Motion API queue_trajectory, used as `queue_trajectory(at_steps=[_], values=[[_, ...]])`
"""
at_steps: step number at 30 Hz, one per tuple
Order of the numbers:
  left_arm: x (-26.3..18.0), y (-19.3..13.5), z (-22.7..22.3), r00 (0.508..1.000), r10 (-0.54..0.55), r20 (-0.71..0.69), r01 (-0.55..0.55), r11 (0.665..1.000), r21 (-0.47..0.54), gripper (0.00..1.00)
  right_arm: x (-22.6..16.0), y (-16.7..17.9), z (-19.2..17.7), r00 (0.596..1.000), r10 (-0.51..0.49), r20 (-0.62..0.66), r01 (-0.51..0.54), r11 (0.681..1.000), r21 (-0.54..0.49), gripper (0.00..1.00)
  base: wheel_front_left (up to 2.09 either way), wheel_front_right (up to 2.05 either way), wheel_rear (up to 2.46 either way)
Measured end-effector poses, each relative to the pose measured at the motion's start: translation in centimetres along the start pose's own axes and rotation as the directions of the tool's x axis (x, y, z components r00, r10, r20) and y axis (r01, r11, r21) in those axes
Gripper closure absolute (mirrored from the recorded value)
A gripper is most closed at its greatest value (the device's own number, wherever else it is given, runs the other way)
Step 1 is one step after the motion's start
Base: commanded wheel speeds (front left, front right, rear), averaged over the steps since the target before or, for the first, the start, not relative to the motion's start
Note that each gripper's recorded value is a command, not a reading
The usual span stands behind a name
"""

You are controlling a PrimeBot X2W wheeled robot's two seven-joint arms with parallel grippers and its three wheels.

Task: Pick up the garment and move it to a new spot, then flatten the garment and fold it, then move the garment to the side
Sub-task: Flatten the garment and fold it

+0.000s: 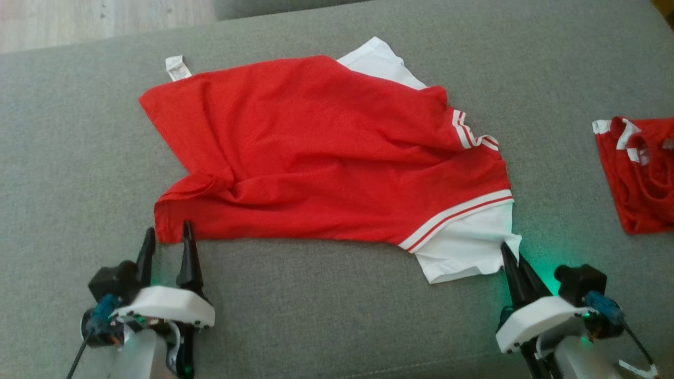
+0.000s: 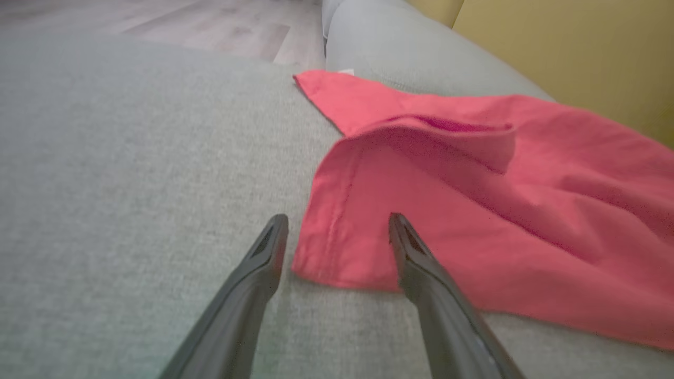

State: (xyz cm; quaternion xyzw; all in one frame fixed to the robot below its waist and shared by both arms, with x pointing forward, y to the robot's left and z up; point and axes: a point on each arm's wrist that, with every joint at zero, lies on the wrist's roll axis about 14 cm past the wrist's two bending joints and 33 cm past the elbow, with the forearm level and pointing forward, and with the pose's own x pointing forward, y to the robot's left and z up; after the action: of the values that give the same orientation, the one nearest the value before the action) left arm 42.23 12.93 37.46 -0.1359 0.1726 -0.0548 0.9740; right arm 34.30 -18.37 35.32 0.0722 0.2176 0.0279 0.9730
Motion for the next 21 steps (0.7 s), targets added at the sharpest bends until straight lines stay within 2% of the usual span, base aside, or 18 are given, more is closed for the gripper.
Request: queue_trajectory(at_steps=[4,6,13,19,20,21], values=[[0.3,0.2,-1.8,0.998,0.007,-0.058,-0.006,1.0,0.01,0.01,0.6,0.3,1.2,0.999,0.008,0.034,-0.008,1.0,-0.001,1.0,0.0,0.0,0.0],[0.8,-0.1,-1.7,0.998,-0.001,-0.063,0.002,1.0,0.013,1.0,1.0,0.5,2.5,0.997,0.016,0.071,-0.016,1.0,-0.001,1.0,0.0,0.0,0.0],[0.6,-1.5,-0.8,0.998,-0.038,-0.043,0.038,0.999,-0.001,1.0,1.0,1.5,7.0,0.976,0.042,0.213,-0.047,0.999,0.022,1.0,0.0,0.0,0.0],[0.5,-3.1,6.7,0.979,-0.101,0.177,0.099,0.995,0.016,1.0,0.3,2.0,13.2,0.919,0.052,0.39,-0.073,0.997,0.037,1.0,0.0,0.0,0.0],[0.5,-3.1,6.7,0.979,-0.101,0.177,0.099,0.995,0.016,1.0,0.3,2.0,13.2,0.919,0.052,0.39,-0.073,0.997,0.037,1.0,0.0,0.0,0.0],[0.3,-3.2,8.0,0.971,-0.108,0.215,0.105,0.994,0.027,1.0,0.2,2.3,14.8,0.902,0.062,0.428,-0.085,0.996,0.035,1.0,0.0,0.0,0.0]])
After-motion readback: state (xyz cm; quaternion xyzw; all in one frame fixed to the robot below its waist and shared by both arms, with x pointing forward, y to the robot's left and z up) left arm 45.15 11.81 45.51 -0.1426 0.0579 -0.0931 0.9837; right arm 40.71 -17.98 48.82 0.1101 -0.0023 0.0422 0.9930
